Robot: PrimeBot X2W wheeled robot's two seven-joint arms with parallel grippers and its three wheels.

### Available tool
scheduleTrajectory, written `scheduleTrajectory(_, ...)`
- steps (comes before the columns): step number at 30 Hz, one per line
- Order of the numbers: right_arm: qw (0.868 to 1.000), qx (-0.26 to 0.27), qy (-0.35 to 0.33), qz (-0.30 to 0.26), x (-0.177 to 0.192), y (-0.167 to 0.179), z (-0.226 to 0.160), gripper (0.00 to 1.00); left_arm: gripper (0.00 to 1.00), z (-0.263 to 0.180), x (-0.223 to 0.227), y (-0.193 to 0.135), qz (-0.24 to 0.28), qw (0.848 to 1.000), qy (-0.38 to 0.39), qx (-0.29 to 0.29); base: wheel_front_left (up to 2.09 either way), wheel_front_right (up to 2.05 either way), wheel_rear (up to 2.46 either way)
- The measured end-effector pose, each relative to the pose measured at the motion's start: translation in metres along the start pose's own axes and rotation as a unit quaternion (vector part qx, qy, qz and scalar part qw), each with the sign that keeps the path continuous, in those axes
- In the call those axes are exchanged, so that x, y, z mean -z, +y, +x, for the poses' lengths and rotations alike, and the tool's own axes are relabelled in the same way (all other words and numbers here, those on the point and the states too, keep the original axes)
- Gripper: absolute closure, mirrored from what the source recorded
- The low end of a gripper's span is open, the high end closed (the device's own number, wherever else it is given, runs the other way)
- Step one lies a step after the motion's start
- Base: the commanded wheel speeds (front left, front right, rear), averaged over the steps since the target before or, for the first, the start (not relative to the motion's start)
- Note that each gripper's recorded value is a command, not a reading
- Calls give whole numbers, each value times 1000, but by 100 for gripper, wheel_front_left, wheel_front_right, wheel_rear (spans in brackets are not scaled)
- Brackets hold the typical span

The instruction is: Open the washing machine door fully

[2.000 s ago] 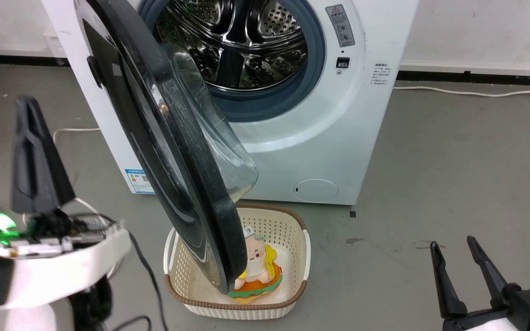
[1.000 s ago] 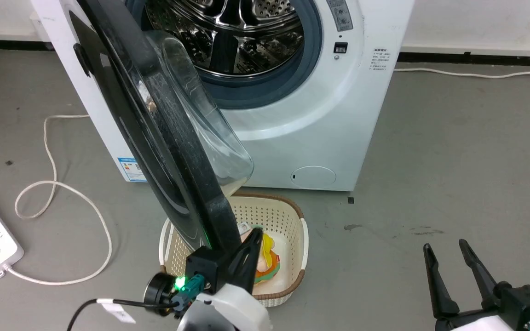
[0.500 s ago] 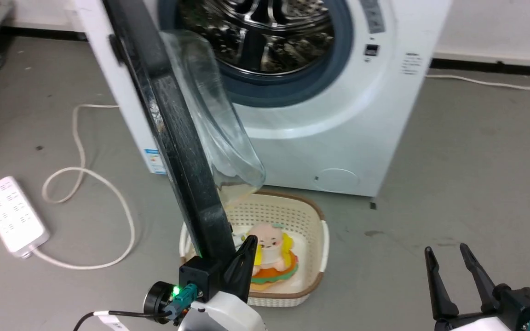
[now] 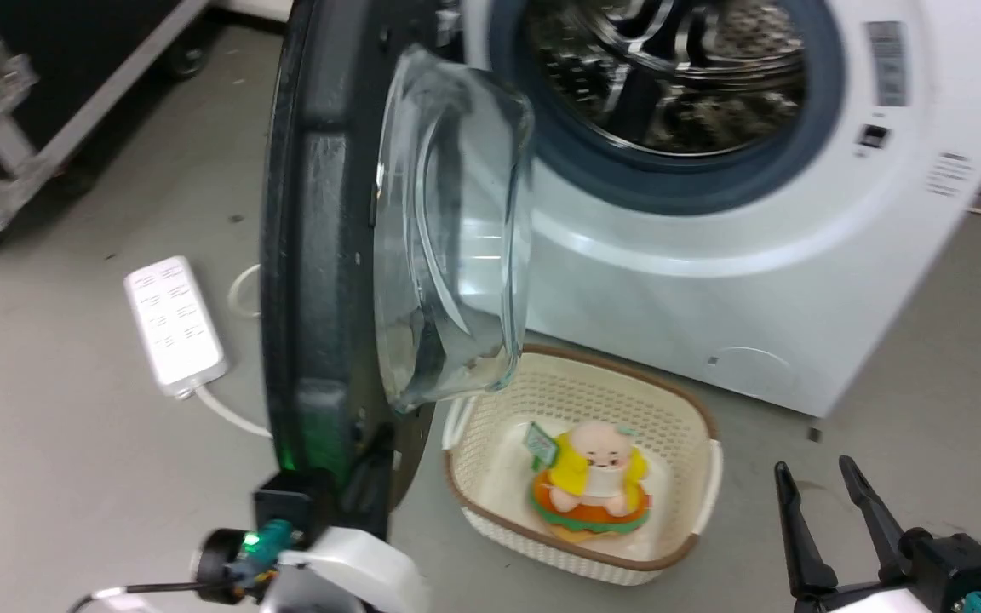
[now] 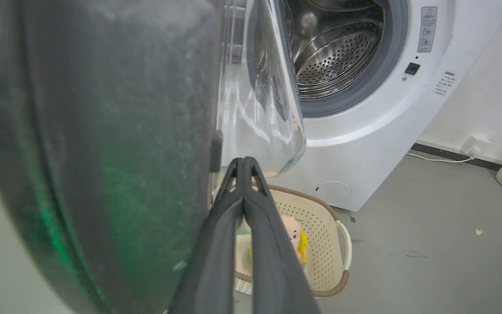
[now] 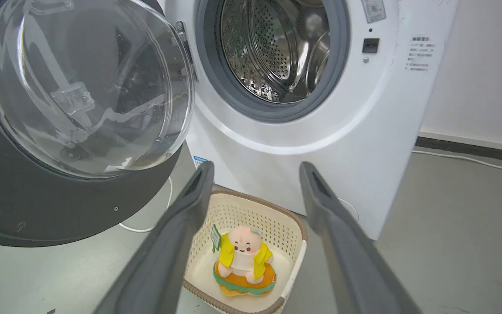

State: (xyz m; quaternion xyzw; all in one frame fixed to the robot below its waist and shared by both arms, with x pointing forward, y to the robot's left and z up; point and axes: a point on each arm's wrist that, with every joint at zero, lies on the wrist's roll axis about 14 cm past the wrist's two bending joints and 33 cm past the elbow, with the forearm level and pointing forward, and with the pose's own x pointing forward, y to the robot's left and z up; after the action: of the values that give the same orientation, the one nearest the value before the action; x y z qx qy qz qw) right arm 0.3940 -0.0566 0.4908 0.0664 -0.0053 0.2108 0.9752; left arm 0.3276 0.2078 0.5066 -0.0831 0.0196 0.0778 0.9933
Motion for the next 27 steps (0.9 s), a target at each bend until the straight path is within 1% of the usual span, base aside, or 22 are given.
scheduleTrajectory(4,999,-30,11,2,7,17,13,0,100,-7,-8,40,8,998,-8,-58,0,0,0)
scheduleTrajectory(9,998,-50,38,4,24,26,27,0,100,-4,-15,83,14,993,-13,-120,0,0,0)
scheduleTrajectory(14,996,-68,54,6,38,31,45,0,100,5,-24,124,43,985,-13,-168,0,0,0)
scheduleTrajectory(20,995,-63,79,3,60,14,56,0,100,19,-33,177,73,973,-1,-220,0,0,0)
scheduleTrajectory(23,994,-57,91,1,70,4,57,0,100,27,-38,202,66,967,-3,-247,0,0,0)
scheduleTrajectory(27,994,-47,102,-3,79,-9,56,0,100,40,-45,227,68,962,-4,-266,0,0,0)
